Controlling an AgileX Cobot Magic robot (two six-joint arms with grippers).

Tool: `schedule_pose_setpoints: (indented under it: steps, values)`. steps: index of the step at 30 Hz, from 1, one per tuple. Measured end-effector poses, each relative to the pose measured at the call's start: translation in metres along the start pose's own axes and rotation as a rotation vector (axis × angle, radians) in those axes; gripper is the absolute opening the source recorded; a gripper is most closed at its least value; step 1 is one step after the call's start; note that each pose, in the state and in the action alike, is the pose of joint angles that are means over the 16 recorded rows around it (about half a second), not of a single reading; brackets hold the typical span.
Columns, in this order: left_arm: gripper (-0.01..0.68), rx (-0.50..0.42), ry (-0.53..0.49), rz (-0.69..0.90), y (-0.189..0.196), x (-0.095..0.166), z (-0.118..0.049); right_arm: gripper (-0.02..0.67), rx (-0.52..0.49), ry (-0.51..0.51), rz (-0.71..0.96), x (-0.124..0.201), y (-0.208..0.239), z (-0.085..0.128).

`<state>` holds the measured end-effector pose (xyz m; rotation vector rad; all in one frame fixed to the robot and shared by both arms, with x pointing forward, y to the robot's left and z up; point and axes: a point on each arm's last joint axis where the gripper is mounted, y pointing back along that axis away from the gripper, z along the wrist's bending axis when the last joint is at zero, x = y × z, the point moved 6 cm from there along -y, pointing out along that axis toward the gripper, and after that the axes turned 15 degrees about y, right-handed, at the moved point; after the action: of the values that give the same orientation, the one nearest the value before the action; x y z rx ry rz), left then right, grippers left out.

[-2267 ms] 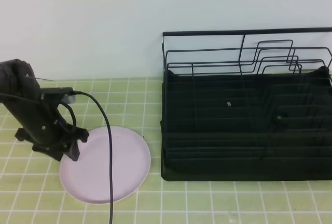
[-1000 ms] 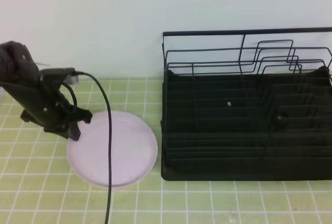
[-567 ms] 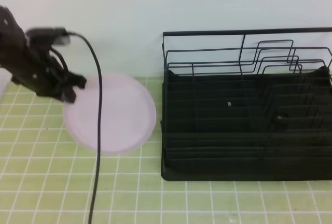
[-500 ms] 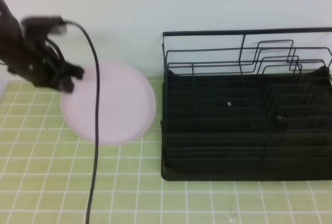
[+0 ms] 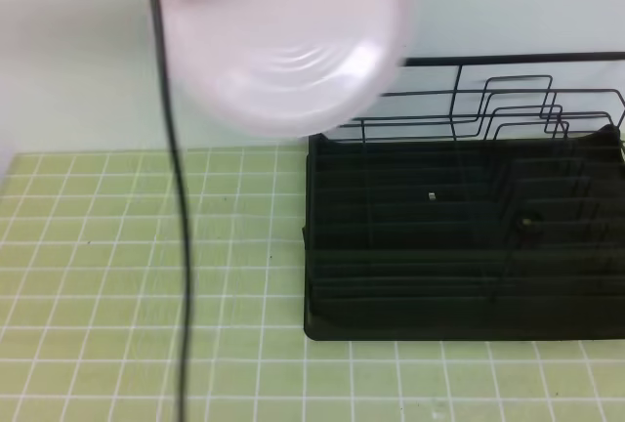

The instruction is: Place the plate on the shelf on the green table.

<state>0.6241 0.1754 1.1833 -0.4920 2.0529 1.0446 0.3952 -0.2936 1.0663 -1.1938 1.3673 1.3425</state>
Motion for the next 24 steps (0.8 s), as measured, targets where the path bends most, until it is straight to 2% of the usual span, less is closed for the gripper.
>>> schedule_pose_setpoints:
  steps: [5,10,17,24]
  values:
    - [0.004,0.195,-0.071,-0.075,0.004,-0.008,-0.06,-0.001,-0.089,-0.053,-0.089,-0.036,0.01,0.012]
    - [0.004,0.322,-0.106,-0.119,-0.003,-0.007,-0.112,0.047,-0.186,-0.034,-0.182,-0.067,0.022,0.025]
    - [0.003,0.421,-0.143,-0.161,-0.013,0.001,-0.169,0.249,-0.273,-0.051,-0.269,-0.09,0.029,0.036]
    - [0.003,0.49,-0.155,-0.162,-0.018,0.013,-0.205,0.444,-0.308,-0.107,-0.272,-0.093,0.021,0.039]
